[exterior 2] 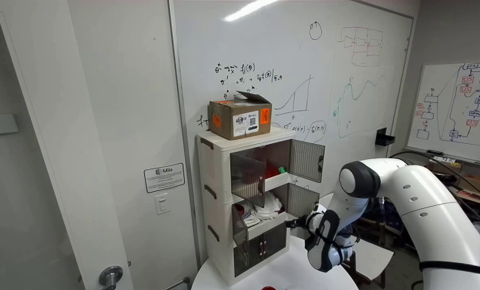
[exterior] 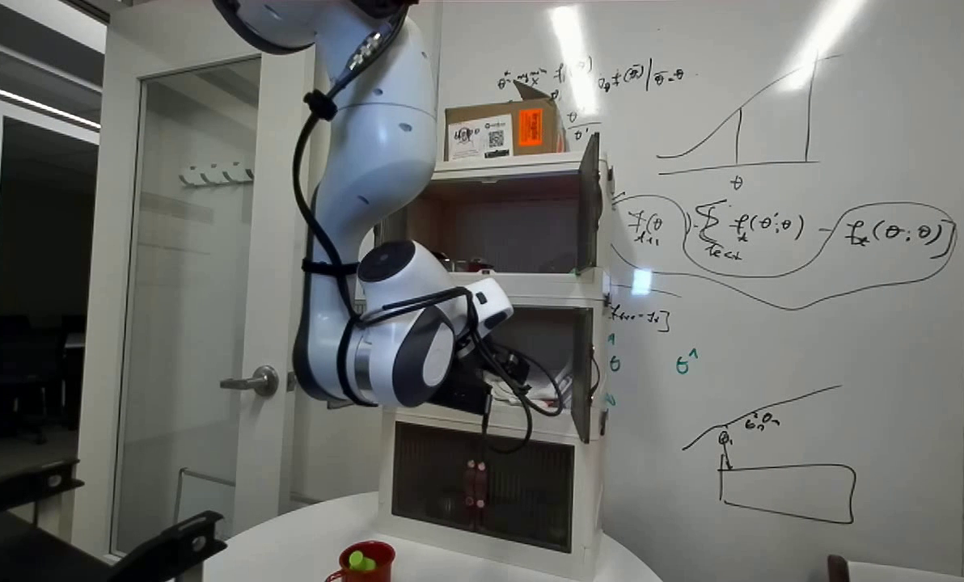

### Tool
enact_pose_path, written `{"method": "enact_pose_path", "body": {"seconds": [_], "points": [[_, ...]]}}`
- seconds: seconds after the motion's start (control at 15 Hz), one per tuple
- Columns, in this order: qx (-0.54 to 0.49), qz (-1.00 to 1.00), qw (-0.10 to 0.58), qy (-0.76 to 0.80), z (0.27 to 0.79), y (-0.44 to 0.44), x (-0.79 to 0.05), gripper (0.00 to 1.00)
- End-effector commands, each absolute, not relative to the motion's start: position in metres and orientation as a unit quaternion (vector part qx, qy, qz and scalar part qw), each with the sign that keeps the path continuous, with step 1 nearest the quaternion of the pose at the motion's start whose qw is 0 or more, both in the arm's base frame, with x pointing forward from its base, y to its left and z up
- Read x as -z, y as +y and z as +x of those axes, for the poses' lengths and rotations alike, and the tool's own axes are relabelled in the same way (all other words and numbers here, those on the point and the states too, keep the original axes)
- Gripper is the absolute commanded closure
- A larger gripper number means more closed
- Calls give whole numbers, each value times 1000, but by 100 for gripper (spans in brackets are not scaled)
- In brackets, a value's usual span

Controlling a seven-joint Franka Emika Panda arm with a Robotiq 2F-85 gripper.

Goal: Close the middle right cabinet door

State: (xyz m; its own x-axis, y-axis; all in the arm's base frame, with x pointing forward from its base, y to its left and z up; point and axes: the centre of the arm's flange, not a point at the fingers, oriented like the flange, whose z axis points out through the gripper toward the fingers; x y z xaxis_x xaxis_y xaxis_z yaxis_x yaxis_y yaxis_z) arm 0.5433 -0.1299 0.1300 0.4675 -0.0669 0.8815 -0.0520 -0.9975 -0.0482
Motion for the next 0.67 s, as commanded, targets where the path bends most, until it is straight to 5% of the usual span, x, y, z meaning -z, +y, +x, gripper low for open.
{"method": "enact_pose_path", "body": {"seconds": [0.0, 0.6], "points": [[510, -860, 2, 27, 538, -135, -139, 0], [549, -815, -60, 173, 511, -247, -181, 0]]}}
